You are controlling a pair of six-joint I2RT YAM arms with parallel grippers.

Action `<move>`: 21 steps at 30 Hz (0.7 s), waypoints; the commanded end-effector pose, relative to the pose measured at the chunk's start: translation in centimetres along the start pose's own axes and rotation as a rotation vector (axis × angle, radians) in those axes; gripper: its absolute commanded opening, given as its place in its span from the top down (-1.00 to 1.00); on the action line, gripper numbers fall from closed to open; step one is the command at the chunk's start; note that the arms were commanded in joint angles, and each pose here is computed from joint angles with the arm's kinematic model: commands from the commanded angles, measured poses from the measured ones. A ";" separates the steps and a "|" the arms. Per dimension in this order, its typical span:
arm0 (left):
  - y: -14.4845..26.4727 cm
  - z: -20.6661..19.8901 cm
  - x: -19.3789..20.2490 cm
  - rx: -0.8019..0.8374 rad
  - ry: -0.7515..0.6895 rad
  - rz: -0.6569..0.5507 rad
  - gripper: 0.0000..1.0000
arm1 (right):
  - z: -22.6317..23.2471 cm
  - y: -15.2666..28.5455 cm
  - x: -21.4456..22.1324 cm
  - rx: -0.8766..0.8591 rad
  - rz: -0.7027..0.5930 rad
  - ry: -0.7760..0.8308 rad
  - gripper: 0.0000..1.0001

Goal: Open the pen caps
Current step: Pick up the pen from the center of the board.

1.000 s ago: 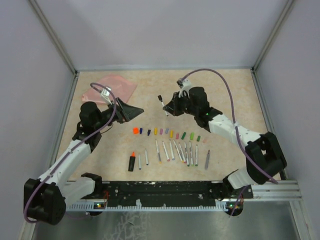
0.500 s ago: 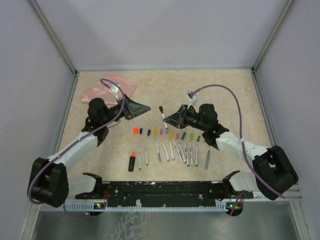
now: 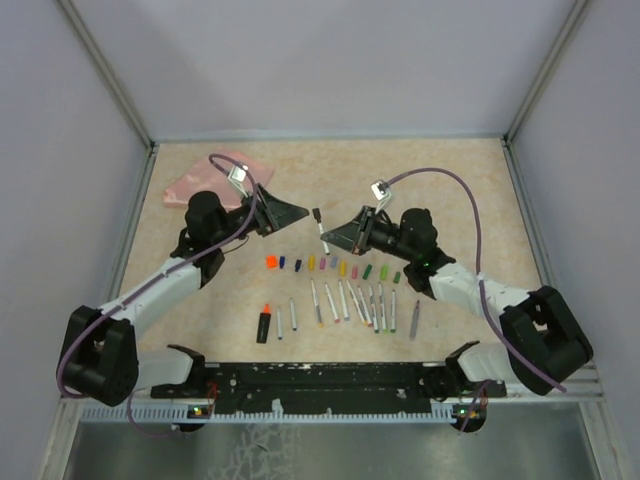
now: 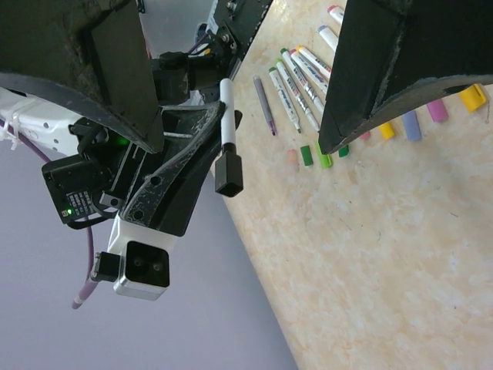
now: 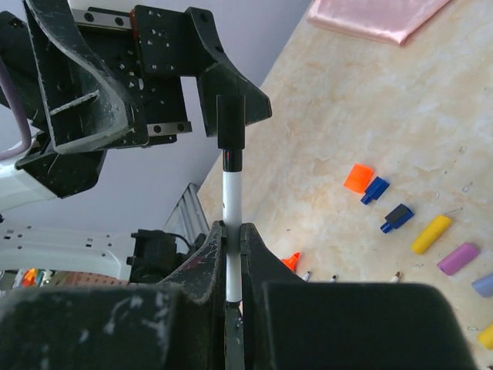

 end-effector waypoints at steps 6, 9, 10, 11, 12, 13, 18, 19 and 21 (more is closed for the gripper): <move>-1.6 -1.0 -1.1 0.003 -0.039 -0.020 -0.71 | 1.6 -0.7 -0.8 -0.088 -0.002 0.016 1.00; -2.1 -1.1 -0.9 0.008 -0.037 -0.009 -0.65 | 1.7 -0.9 -0.7 -0.093 0.006 0.018 1.00; -2.2 -1.1 -0.8 0.009 -0.035 -0.005 -0.64 | 1.6 -0.9 -0.7 -0.092 0.008 0.016 1.00; -2.3 -1.2 -0.7 0.012 -0.035 -0.002 -0.62 | 1.7 -0.9 -0.6 -0.095 0.009 0.017 1.00; -2.5 -1.2 -0.6 0.013 -0.033 0.004 -0.61 | 1.7 -0.9 -0.6 -0.095 0.010 0.015 1.00; -2.6 -1.4 -0.5 0.016 -0.033 0.006 -0.59 | 1.8 -1.0 -0.6 -0.097 0.011 0.016 1.00; -3.0 -1.6 -0.1 0.024 -0.031 0.019 -0.50 | 1.7 -1.0 -0.6 -0.097 0.014 0.014 1.00; -3.1 -1.5 0.0 0.023 -0.030 0.023 -0.50 | 1.7 -1.1 -0.6 -0.097 0.016 0.013 1.00; -3.2 -1.6 0.3 0.025 -0.026 0.032 -0.46 | 1.7 -1.1 -0.5 -0.099 0.021 0.012 1.00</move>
Point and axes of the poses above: each gripper's point midway between its finger pads, its own y axis back along the fingers, its own z axis along the line the jaws close on, x = y × z, the point moved 3 cm from there along y, back along the fingers, and after that the axes turned 11 degrees about -y, right-handed, at the moved point
